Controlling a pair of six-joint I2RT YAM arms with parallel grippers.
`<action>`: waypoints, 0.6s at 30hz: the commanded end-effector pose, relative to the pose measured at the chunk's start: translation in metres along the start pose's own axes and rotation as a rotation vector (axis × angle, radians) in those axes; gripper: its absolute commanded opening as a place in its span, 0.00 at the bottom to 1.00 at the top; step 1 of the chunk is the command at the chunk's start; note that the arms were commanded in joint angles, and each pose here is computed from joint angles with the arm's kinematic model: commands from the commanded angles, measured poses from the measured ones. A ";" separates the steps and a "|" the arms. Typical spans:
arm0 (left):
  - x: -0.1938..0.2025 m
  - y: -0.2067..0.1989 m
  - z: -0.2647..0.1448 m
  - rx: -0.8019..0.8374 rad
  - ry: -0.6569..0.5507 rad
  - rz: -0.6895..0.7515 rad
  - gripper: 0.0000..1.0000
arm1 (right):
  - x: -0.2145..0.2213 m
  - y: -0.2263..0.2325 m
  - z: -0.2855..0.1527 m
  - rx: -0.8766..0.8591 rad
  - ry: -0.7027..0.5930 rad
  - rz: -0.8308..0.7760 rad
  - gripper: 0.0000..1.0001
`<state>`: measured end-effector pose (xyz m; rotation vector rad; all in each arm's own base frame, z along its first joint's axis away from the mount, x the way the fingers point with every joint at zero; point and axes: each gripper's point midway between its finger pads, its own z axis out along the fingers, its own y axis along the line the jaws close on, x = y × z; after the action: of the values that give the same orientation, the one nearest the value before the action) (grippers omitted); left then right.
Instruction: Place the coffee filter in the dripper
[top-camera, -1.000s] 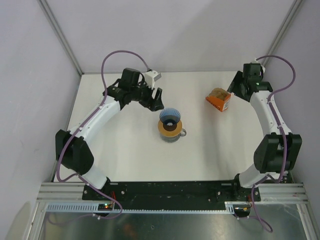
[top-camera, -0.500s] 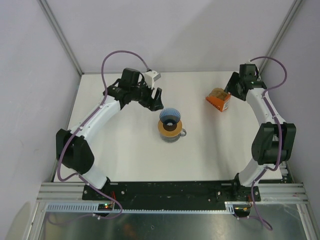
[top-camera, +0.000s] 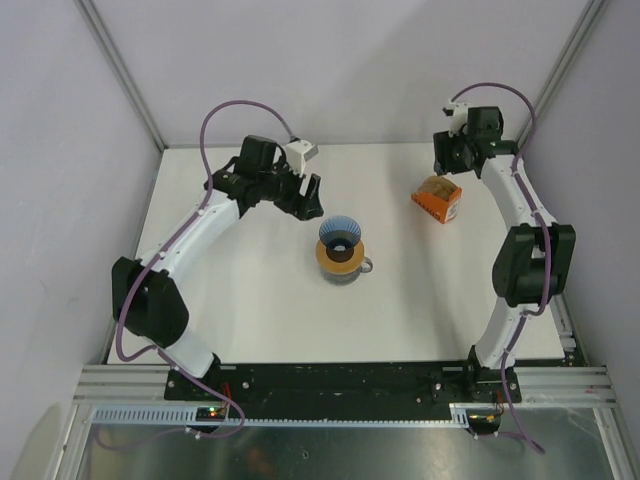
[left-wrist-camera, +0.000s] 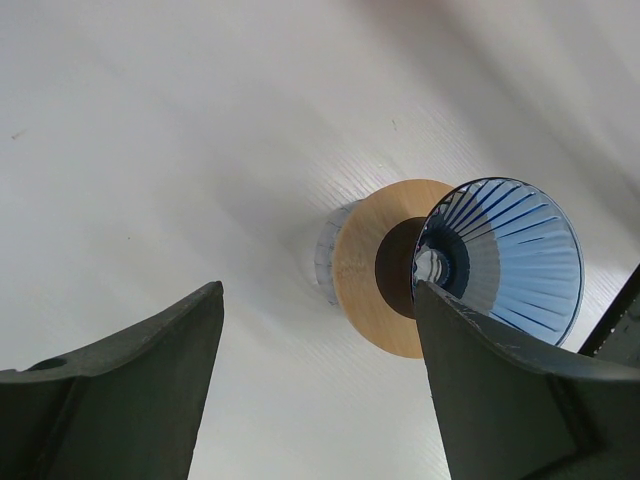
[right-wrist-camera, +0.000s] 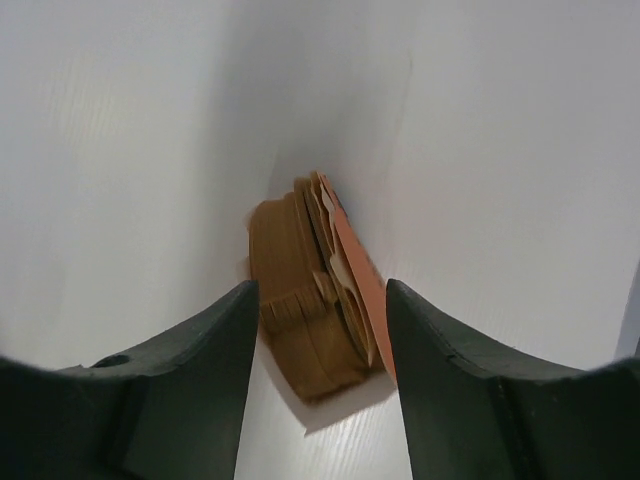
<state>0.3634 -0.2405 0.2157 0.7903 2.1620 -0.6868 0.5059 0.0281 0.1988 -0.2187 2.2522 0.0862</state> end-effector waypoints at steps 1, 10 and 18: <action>-0.007 0.007 -0.002 -0.017 -0.020 0.030 0.81 | -0.007 0.006 0.010 -0.091 0.034 -0.167 0.58; -0.006 0.017 0.000 -0.035 -0.014 0.018 0.81 | 0.000 -0.002 0.027 -0.028 0.118 -0.271 0.48; -0.004 0.018 0.001 -0.032 -0.010 0.012 0.81 | 0.012 0.000 0.033 -0.041 0.163 -0.305 0.43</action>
<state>0.3721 -0.2324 0.2036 0.7716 2.1942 -0.6674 0.5180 0.0333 0.1630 -0.5674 2.3620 -0.0009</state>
